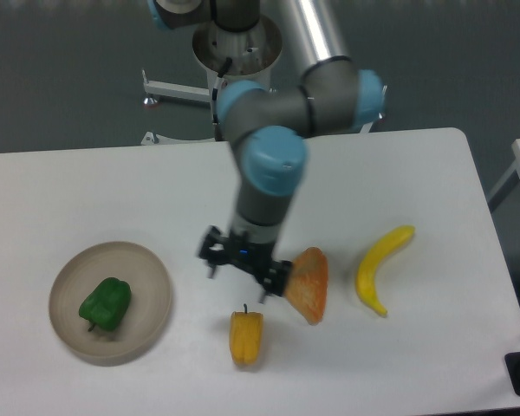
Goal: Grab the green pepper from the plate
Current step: 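Move the open gripper over the green pepper on the beige plate, then lower the gripper onto the green pepper and close on it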
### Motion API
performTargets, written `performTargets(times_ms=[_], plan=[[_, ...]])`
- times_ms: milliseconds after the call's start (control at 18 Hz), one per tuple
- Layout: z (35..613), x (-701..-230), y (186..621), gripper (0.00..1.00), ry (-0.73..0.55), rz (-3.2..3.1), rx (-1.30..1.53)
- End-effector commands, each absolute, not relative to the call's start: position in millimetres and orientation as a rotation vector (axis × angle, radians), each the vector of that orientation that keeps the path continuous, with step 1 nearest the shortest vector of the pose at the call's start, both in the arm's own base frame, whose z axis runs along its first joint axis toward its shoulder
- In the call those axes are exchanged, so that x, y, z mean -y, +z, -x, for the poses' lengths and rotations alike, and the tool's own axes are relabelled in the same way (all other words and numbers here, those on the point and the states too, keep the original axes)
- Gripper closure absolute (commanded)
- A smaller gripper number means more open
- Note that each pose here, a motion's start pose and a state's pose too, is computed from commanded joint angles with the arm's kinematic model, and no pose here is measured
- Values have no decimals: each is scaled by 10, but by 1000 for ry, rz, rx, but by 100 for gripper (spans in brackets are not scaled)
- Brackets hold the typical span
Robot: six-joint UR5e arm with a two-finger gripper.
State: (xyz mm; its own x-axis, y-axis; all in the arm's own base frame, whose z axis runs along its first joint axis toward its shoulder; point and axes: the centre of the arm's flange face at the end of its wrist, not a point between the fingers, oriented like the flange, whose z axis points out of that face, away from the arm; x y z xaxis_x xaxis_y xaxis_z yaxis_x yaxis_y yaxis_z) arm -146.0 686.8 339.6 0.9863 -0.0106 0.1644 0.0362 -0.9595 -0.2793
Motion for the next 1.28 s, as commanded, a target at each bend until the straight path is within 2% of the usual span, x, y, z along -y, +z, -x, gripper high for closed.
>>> performTargets(times_ms=[111,389,944,1278], plan=[[1210,-6880,3282,0,-274,2841,70],[703,-6955,3078,0,-281,2835,-19],[341,-7172,2683,0,-285,2830,-112],[182,-7195,2606,0,-292,2840,-143]])
